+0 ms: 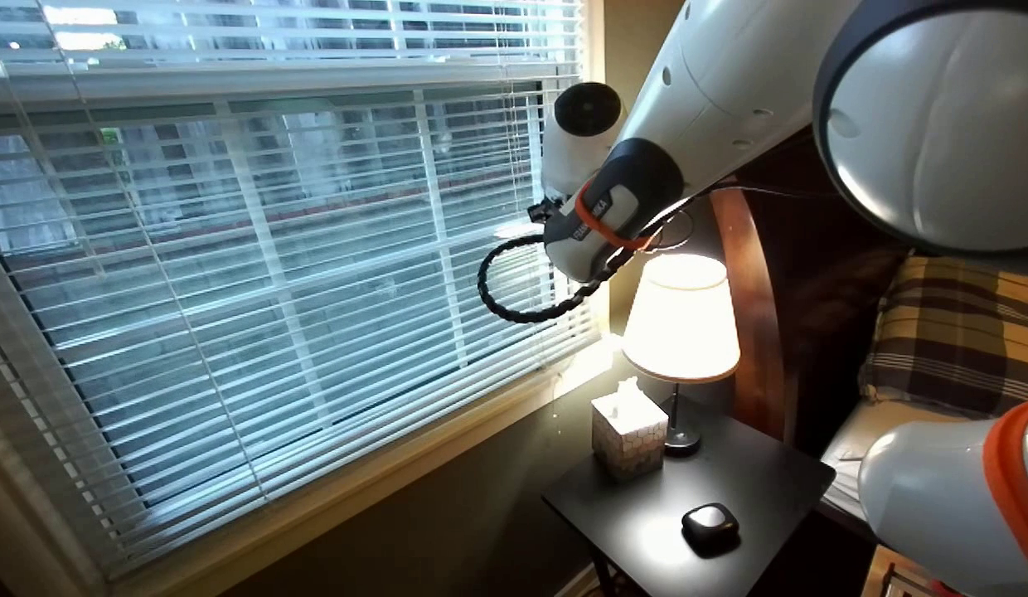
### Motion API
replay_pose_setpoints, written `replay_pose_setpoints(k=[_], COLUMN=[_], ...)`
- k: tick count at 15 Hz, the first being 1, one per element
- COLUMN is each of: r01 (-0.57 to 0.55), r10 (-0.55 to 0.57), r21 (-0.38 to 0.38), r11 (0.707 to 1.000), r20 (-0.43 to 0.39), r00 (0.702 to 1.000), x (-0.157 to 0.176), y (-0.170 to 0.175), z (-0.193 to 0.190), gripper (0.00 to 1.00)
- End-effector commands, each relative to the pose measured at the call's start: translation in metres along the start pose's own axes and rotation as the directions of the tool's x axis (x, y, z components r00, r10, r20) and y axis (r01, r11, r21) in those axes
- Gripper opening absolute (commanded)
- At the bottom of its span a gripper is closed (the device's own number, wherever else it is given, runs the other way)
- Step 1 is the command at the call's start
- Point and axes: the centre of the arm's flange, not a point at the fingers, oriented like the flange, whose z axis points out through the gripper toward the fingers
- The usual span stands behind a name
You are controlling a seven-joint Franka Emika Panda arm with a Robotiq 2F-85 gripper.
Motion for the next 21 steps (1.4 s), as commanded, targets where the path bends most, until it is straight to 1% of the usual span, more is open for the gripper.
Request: replay_pose_setpoints(k=[1, 4, 7, 11, 13, 14, 16, 21], r01=[0.059, 0.104, 0.121, 0.155, 0.156, 0.167, 0.170, 0.165], r10=[-0.051, -0.093, -0.112, -0.128, -0.118, -0.131, -0.131, -0.128], r21=[-0.045, -0.028, -0.006, -0.021, -0.033, -0.050, -0.052, -0.047], r11=[0.997, 0.994, 0.993, 0.988, 0.987, 0.985, 0.984, 0.985], r20=[0.167, 0.259, 0.347, 0.466, 0.505, 0.415, 0.435, 0.442], r00=[0.985, 0.961, 0.931, 0.876, 0.855, 0.900, 0.891, 0.888], x=[-0.065, -0.101, -0.129, -0.154, -0.161, -0.132, -0.137, -0.139], y=[0.012, 0.011, 0.003, -0.002, -0.002, -0.004, -0.004, -0.003], z=[0.020, 0.022, 0.018, 0.020, 0.021, 0.018, 0.017, 0.018], gripper=[0.00, 0.00, 0.00, 0.00, 0.00, 0.02, 0.02, 0.02])
